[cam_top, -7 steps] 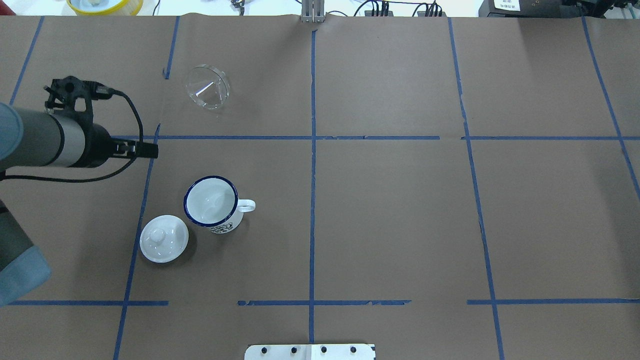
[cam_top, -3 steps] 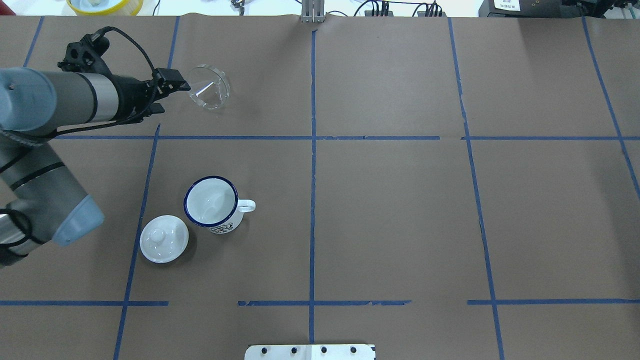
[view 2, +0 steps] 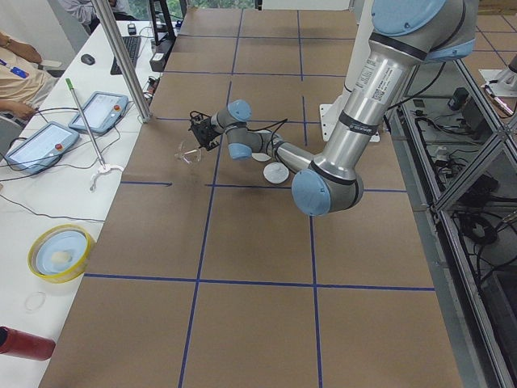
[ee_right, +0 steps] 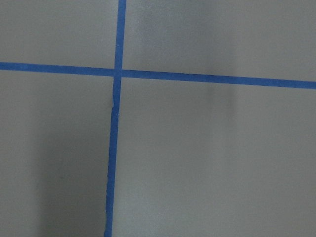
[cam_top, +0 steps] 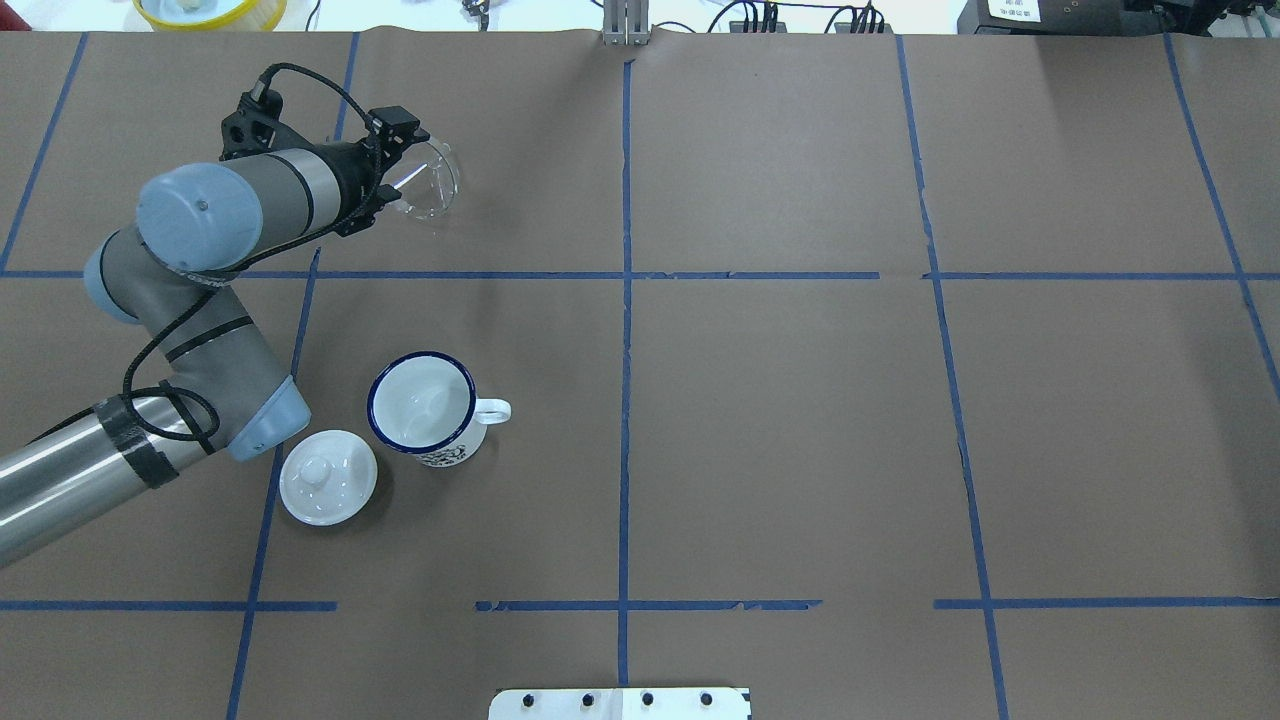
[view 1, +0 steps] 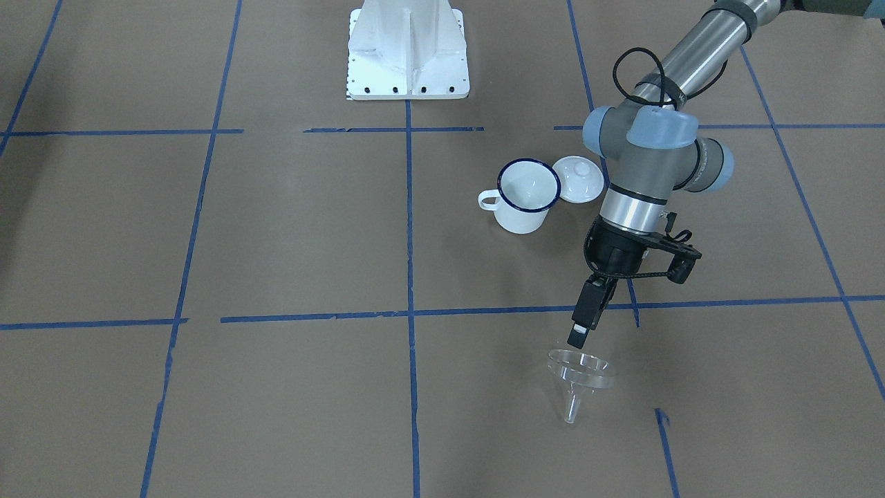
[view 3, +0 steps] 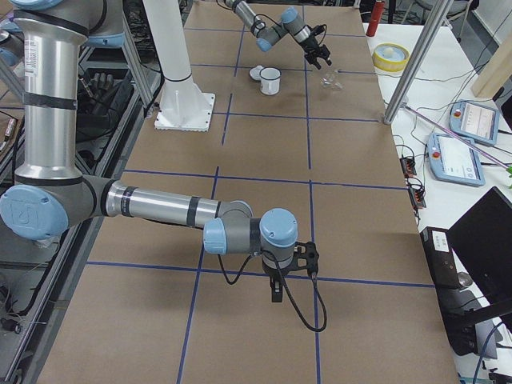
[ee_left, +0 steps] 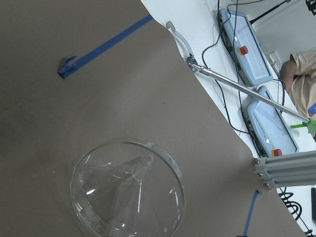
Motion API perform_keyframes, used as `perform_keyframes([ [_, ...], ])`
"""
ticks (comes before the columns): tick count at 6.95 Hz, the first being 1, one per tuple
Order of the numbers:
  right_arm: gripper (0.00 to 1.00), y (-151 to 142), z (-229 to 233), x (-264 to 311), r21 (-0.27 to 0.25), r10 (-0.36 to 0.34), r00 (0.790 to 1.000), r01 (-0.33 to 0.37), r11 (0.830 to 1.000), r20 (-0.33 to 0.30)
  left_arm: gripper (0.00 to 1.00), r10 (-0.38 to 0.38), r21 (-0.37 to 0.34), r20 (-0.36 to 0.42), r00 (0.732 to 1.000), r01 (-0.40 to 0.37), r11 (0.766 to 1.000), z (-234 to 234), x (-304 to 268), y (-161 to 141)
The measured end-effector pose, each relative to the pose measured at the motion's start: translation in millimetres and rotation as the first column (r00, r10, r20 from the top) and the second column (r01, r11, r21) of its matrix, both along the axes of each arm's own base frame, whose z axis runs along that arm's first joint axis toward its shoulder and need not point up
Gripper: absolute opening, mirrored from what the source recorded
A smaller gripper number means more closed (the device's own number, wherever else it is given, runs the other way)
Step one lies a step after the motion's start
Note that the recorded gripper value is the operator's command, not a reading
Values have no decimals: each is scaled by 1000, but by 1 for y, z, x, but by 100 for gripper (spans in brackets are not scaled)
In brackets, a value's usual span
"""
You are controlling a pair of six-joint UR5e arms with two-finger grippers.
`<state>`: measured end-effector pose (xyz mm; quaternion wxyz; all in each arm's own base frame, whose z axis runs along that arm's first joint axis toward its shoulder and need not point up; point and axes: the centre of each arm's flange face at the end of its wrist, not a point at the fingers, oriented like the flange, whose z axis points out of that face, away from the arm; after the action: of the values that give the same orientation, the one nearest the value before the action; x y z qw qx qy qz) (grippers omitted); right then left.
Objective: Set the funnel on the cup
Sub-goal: 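Grasp the clear glass funnel rim with the left gripper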
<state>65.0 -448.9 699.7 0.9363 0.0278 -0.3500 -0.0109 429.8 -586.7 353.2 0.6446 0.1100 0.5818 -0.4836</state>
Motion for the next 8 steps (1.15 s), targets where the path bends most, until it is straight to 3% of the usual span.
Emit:
perform_keyframes([
  [2, 100, 0, 0, 0, 0, 0, 1000, 0, 1000, 0, 60, -48, -30, -20, 999, 48, 998, 1, 24, -23],
  [3, 100, 0, 0, 0, 0, 0, 1000, 0, 1000, 0, 52, -57, -32, -21, 998, 56, 998, 2, 26, -27],
  [8, 100, 0, 0, 0, 0, 0, 1000, 0, 1000, 0, 46, -99, -44, -4, 995, 99, 994, 13, 4, -47],
])
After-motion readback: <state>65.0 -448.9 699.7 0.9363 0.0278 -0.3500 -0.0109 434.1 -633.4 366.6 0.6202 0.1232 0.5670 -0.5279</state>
